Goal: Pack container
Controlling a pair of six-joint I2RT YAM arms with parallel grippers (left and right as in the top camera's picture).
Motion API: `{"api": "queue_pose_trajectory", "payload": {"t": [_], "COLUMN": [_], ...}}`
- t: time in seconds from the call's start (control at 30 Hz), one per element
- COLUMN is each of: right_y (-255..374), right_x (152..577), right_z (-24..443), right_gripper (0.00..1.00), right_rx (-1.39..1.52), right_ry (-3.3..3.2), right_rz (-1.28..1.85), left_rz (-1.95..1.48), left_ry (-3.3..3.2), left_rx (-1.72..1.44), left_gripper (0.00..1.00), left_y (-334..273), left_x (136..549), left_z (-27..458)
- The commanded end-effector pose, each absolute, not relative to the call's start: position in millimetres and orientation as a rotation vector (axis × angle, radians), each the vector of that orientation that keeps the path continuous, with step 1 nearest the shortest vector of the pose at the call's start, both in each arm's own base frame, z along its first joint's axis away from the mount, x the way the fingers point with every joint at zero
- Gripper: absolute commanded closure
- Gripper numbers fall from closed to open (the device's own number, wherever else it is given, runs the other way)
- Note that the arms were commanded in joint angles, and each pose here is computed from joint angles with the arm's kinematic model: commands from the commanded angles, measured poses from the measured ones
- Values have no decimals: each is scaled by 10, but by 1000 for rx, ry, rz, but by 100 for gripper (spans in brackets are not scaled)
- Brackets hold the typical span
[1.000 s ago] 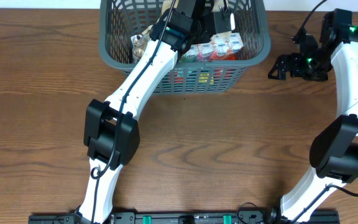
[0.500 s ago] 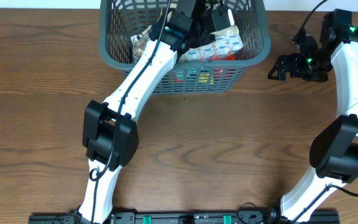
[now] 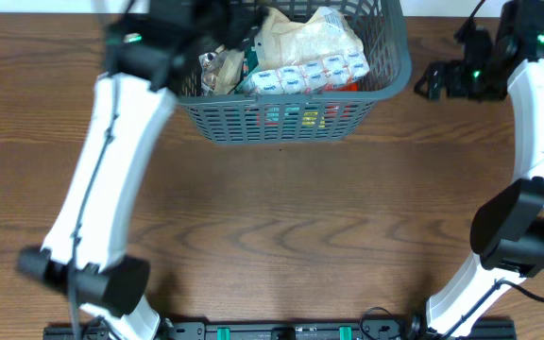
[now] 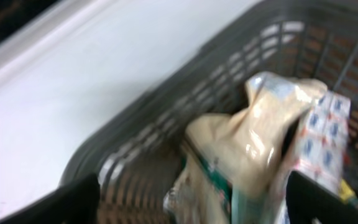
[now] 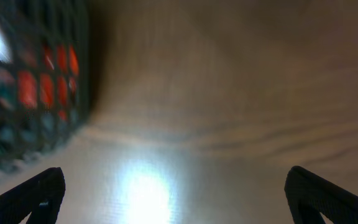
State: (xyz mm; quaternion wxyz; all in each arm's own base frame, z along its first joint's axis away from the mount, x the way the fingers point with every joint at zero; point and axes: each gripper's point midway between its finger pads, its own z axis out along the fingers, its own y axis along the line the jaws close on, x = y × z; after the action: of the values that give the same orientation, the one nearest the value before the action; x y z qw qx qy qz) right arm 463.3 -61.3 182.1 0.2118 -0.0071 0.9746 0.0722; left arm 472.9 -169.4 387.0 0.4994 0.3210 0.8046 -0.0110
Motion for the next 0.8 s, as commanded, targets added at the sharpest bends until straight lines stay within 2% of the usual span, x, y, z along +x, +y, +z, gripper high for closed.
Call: {"api": "queue_pose_trajectory", "payload": {"t": [0.0, 0.2, 0.33, 0.5, 0.77], "right_y": [-609, -674, -607, -532, -475], "right_x": [4836, 4917, 4794, 4499, 3936], "right_z": [2478, 3450, 3811, 3868, 3743], "right_gripper": [1, 1, 1, 1, 1], "right_rx": [-19, -33, -49, -4, 22], "right_ry": [2535, 2302, 2226, 2271, 2433], "right_rz": [157, 5, -6, 24, 5], "left_rz": [-63, -48, -14, 8, 12], "left_ry": [1988, 2121, 2198, 2327, 2433], "left_rx": [605, 325, 208, 152, 196], "left_gripper": [12, 12, 12, 12, 11], "left_y": [-1335, -555, -183, 38, 36], "left_x": [4493, 4057, 3839, 3591, 3287], "left_z": [4148, 4249, 4185, 3972, 3717]}}
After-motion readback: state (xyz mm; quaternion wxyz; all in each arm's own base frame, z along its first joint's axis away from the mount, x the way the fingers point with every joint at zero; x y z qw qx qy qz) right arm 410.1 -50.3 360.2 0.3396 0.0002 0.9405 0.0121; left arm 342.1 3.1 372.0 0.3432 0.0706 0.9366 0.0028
